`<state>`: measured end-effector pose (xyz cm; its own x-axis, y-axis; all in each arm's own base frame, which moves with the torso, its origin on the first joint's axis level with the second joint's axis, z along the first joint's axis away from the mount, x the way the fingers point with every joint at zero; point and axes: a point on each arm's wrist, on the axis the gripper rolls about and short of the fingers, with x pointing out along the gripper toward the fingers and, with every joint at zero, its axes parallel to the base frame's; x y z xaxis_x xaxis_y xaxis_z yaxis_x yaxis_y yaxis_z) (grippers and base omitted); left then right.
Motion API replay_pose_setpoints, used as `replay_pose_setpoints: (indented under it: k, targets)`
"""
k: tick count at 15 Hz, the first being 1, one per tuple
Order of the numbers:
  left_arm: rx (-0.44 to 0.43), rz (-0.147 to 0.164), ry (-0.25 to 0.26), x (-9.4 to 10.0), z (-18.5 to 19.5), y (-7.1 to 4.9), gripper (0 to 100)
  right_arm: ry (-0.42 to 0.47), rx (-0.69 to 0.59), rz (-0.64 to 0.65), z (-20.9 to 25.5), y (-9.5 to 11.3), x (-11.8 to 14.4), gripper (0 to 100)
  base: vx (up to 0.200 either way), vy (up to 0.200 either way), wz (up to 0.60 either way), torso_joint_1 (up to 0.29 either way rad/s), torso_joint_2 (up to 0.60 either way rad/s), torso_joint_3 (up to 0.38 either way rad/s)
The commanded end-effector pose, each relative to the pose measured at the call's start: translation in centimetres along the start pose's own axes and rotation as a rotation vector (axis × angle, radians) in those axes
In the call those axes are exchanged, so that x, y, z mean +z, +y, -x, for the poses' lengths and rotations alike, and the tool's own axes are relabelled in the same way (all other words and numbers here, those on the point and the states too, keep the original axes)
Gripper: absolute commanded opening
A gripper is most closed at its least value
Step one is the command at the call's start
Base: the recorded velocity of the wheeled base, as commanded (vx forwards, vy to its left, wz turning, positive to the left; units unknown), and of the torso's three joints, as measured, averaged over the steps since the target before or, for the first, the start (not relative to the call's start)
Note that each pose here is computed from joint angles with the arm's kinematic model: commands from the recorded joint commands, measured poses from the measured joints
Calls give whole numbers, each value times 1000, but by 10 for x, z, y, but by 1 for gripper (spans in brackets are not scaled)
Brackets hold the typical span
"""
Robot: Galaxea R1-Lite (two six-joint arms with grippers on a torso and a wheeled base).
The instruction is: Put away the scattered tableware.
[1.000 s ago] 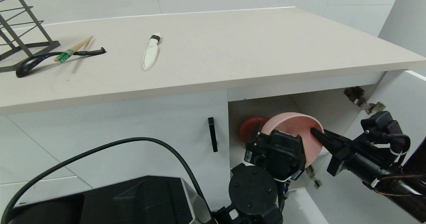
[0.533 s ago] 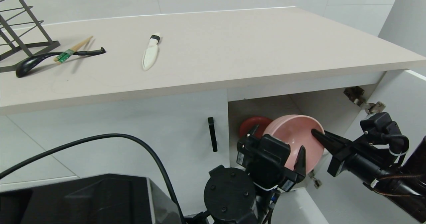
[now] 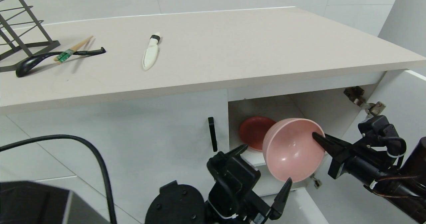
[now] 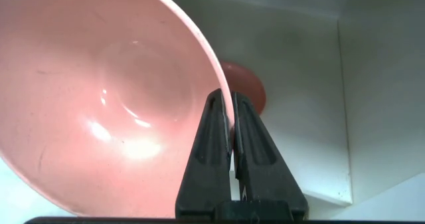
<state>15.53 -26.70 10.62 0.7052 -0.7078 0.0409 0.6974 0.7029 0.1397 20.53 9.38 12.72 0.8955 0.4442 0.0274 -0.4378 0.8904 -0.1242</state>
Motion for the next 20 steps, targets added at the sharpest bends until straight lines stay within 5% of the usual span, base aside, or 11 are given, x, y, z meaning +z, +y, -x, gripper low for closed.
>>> replay_pose_setpoints:
  k: [1, 5, 7, 11, 13, 20]
  targets:
    - [-82, 4, -28, 19, 40, 12, 100, 23, 3, 0, 0, 1, -5, 0, 0, 0, 0, 0, 0, 0]
    - [-93, 90, 6, 23, 100, 30, 100, 32, 3, -36, 0, 1, -7, 0, 0, 0, 0, 0, 0, 0]
    - [-92, 91, 2, 25, 128, 38, 100, 43, 4, -47, 0, 1, -9, 0, 0, 0, 0, 0, 0, 0]
    - [-51, 123, -155, 50, 150, 52, 100, 126, 6, -62, -3, 2, -27, 0, 0, 0, 0, 0, 0, 0]
    - [21, 142, -282, 68, 171, 67, 100, 179, -21, -163, -7, -2, -39, 0, 0, 0, 0, 0, 0, 0]
    - [379, 74, -134, 54, 222, 105, 100, 106, -35, -327, -15, -5, -27, 0, 0, 0, 0, 0, 0, 0]
